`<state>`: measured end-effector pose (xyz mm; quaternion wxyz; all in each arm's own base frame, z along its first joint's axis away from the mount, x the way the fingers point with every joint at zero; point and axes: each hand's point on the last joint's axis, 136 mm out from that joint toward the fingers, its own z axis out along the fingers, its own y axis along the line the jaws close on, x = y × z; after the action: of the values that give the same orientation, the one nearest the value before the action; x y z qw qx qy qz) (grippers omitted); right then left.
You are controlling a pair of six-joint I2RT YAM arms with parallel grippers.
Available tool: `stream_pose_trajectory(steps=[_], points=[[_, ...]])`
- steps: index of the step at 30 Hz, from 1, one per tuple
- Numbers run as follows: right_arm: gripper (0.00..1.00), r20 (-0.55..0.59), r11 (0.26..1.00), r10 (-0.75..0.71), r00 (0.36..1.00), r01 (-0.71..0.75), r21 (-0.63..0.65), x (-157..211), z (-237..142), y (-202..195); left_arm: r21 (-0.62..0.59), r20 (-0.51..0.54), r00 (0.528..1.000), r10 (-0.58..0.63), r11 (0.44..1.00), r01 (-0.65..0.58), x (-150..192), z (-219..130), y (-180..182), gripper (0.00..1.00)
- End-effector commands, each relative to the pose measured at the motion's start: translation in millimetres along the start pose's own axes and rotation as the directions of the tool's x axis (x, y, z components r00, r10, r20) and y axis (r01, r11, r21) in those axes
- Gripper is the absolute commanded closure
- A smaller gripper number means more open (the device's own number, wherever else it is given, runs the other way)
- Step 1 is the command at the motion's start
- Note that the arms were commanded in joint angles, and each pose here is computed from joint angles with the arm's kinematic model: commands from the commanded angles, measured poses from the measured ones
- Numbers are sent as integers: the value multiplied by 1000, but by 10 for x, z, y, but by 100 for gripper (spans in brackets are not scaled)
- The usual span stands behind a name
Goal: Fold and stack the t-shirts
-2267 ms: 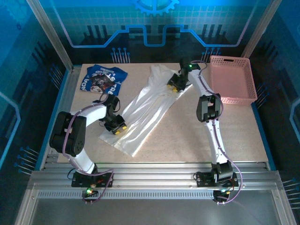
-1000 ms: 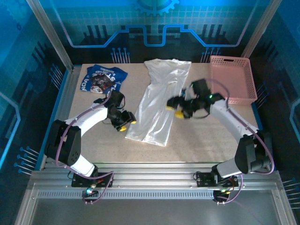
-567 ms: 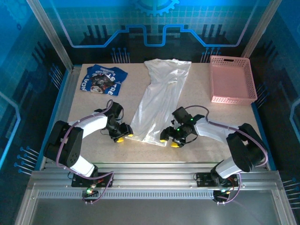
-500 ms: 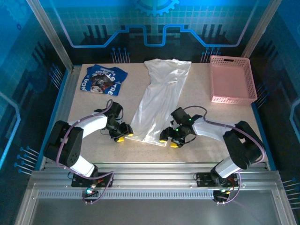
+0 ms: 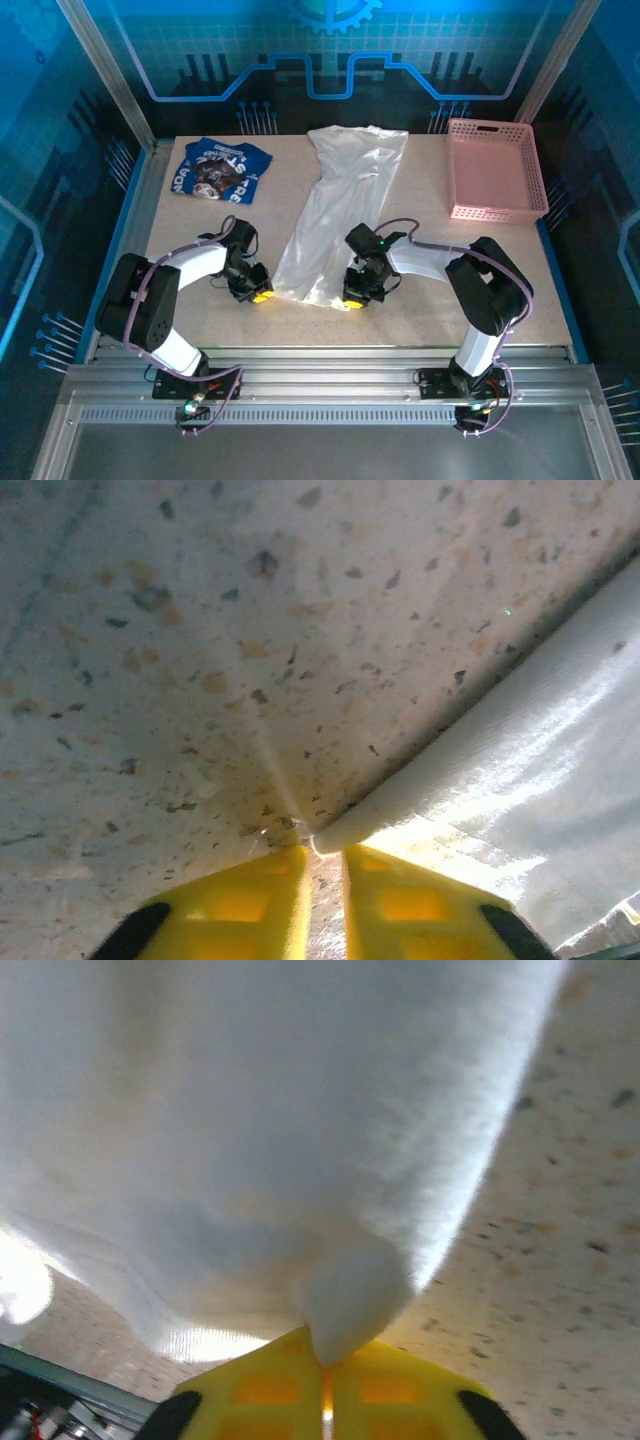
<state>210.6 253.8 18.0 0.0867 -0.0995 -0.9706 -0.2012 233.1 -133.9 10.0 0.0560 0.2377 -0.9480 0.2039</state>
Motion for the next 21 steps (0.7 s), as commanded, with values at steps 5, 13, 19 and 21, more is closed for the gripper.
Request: stream_pose_trajectory(steps=[5, 13, 19, 21], points=[[99, 41, 997, -65, 997, 64, 31, 108, -252, -13, 163, -13, 989, 145, 976, -141, 192, 60, -351, 100], [100, 32, 997, -52, 998, 50, 58, 435, -423, -272, 193, -4, 987, 160, 969, -157, 566, -156, -367, 100], [100, 28, 996, -18, 999, 15, 92, 741, -529, -647, 206, -40, 987, 156, 968, -145, 997, -177, -272, 100], [100, 27, 996, -15, 1000, 13, 85, 829, -564, -730, 204, -47, 986, 157, 968, -144, 1139, -177, -264, 100]])
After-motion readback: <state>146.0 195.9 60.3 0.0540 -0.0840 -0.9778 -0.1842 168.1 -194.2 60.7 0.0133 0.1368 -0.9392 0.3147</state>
